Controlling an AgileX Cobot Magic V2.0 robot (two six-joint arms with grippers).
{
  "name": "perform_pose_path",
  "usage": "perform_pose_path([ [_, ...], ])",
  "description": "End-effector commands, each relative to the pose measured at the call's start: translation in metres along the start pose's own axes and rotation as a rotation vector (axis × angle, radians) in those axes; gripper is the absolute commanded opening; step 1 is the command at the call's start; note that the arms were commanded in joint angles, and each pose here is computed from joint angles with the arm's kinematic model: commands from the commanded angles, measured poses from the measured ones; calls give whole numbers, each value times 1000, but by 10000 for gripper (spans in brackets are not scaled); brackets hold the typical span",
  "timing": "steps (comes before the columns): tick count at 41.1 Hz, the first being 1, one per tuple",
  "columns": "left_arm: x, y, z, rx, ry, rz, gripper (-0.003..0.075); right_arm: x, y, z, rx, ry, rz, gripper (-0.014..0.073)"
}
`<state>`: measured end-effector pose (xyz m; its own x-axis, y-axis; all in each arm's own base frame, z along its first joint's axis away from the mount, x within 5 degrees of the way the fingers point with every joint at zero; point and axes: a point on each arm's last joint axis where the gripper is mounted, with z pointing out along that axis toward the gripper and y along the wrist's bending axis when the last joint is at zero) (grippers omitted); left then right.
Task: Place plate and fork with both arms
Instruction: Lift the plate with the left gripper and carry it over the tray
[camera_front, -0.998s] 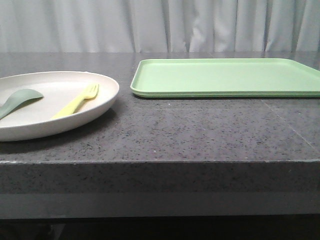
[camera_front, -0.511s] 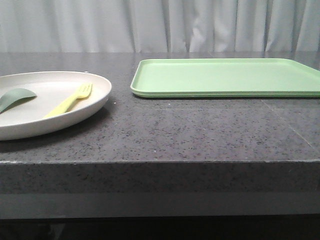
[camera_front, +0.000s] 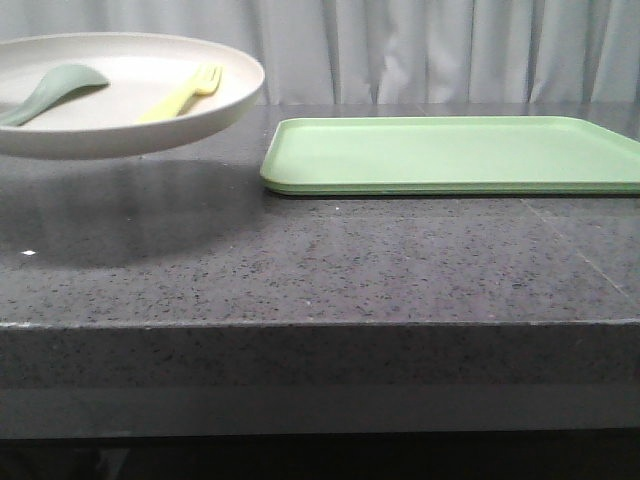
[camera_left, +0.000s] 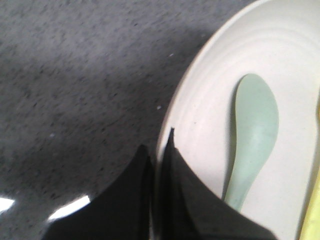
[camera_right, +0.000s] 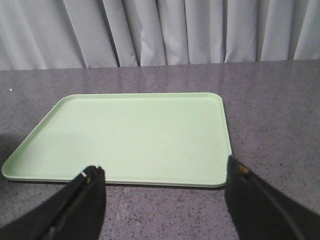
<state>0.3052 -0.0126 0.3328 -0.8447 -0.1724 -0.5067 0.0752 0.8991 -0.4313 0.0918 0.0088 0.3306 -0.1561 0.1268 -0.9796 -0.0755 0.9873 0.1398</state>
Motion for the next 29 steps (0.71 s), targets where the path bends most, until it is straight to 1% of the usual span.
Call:
perform_pose_path([
  [1,-19,-35,-17,103,-104,51,-18,-17,0,-1,10,-99,0,524],
  [6,-36,-67,-4,168,-82,134,-18,-16,0,-1,9,-89,0,524],
  [11,-48,-100,22,223,-36,169,-18,-14,1,-1,5,-62,1,524],
  [16,-58,-132,52,240,-3,203,-18,-13,1,0,4,-56,1,524],
  [22,-61,-173,94,273,58,245,-18,-13,1,0,4,-56,1,524],
  [24,-62,-184,102,285,69,267,-18,-13,1,0,4,-56,1,524],
  [27,-62,-199,120,293,100,275,-18,-13,1,0,4,-56,1,524],
  [29,-64,-207,126,303,105,268,-18,-13,1,0,4,-56,1,524],
])
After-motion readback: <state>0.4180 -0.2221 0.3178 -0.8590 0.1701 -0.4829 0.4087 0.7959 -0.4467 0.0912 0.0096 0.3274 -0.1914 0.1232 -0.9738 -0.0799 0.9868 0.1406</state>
